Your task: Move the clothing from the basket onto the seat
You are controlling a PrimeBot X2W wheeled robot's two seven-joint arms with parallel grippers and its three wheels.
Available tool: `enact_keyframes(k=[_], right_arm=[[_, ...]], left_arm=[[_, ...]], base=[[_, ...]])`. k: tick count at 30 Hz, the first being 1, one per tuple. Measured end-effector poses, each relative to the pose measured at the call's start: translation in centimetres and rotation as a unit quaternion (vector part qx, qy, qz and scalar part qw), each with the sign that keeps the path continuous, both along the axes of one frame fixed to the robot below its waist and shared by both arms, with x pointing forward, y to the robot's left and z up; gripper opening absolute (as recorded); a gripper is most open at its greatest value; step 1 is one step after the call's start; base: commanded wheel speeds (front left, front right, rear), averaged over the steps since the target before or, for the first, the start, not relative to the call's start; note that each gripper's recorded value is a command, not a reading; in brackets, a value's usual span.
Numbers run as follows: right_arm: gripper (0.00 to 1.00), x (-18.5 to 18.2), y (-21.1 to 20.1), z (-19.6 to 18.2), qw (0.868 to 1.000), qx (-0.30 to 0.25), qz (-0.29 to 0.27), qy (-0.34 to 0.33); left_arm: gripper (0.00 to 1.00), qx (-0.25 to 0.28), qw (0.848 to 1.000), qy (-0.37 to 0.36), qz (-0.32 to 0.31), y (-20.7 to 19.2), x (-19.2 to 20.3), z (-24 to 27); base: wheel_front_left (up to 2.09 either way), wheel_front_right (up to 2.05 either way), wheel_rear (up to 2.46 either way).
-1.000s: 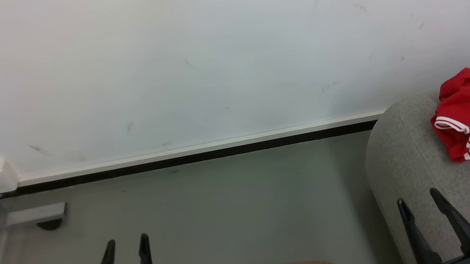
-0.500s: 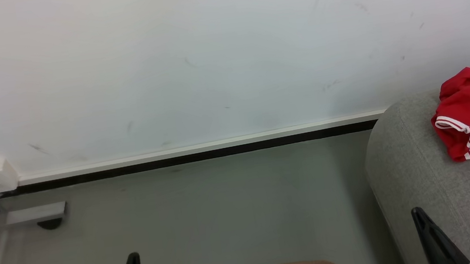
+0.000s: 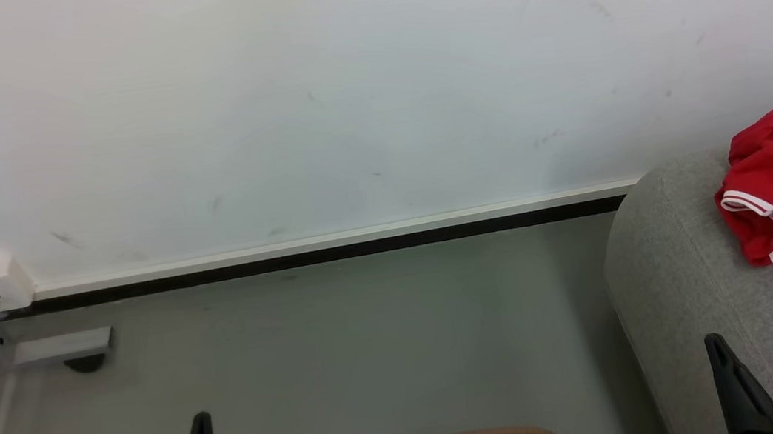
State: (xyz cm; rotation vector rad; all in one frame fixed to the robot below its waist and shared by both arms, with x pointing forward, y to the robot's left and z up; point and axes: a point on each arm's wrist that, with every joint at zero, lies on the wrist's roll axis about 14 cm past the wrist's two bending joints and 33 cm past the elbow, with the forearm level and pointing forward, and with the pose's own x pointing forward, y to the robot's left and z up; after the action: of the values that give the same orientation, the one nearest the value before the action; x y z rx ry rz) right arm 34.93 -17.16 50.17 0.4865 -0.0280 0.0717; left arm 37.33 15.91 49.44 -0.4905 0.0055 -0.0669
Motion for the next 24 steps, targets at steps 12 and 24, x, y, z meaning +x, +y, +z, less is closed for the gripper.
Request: enact_keyframes(k=[12,24], right_arm=[[0.0,0.6,-0.8,0.0,0.996,0.091,-0.014,0.012],[0.0,1.3,-1.3,0.2,0.985,0.171,-0.02,0.019]], left_arm=[[0.0,-0.089,0.996,0.012,0.023,1.1,0.4,0.3],[0.0,-0.165,0.985,0.021,0.034,1.7,0.6,0.5]], base=[[0.0,0.0,0.0],[0.0,0.0,0.0]])
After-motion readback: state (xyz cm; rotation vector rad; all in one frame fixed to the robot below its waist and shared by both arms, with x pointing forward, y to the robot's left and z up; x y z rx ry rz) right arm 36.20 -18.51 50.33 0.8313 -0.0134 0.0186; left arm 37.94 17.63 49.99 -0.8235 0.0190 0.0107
